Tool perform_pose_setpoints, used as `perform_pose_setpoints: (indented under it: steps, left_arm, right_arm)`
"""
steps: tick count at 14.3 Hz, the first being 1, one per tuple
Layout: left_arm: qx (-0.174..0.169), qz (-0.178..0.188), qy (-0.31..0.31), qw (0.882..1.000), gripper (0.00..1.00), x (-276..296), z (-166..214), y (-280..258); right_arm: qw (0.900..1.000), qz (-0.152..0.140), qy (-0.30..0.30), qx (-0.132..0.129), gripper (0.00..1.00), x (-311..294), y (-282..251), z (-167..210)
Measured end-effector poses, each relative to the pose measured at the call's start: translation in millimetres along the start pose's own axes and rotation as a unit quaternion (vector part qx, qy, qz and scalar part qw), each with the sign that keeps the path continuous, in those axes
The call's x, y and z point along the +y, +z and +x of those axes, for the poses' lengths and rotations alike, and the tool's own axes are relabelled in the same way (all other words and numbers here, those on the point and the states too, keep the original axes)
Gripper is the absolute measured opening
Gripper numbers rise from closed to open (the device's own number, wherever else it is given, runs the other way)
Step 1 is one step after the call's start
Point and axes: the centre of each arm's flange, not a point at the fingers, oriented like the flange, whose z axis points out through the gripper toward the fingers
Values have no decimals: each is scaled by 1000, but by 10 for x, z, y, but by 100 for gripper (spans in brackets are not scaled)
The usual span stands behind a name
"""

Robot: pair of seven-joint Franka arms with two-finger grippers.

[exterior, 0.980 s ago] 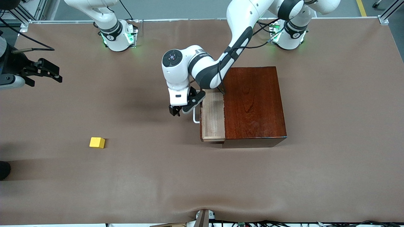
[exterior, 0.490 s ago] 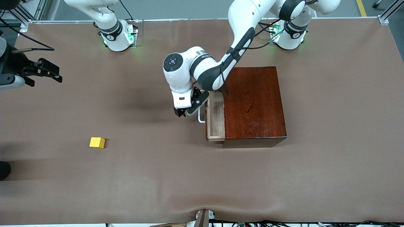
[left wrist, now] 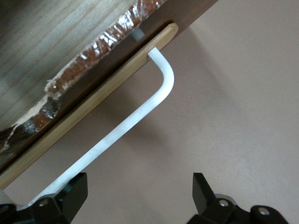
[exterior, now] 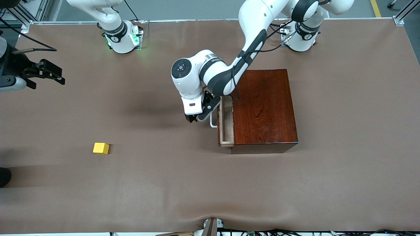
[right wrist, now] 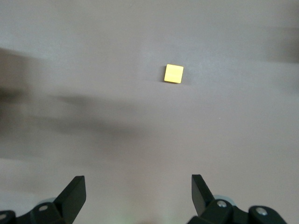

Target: Open drawer, take yellow block, close drawer

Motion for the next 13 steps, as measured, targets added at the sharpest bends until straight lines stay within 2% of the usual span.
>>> perform_pose_setpoints:
  steps: [7,13]
  left_arm:
    - [10,64,-28,997,100,-81,453,113]
    - [8,63,-29,998,100,-76,468,71]
  right_arm:
    - [1000,0,2,1,100,23,-22,-7]
    - [1000,0,3,1,100,27,-24,-8]
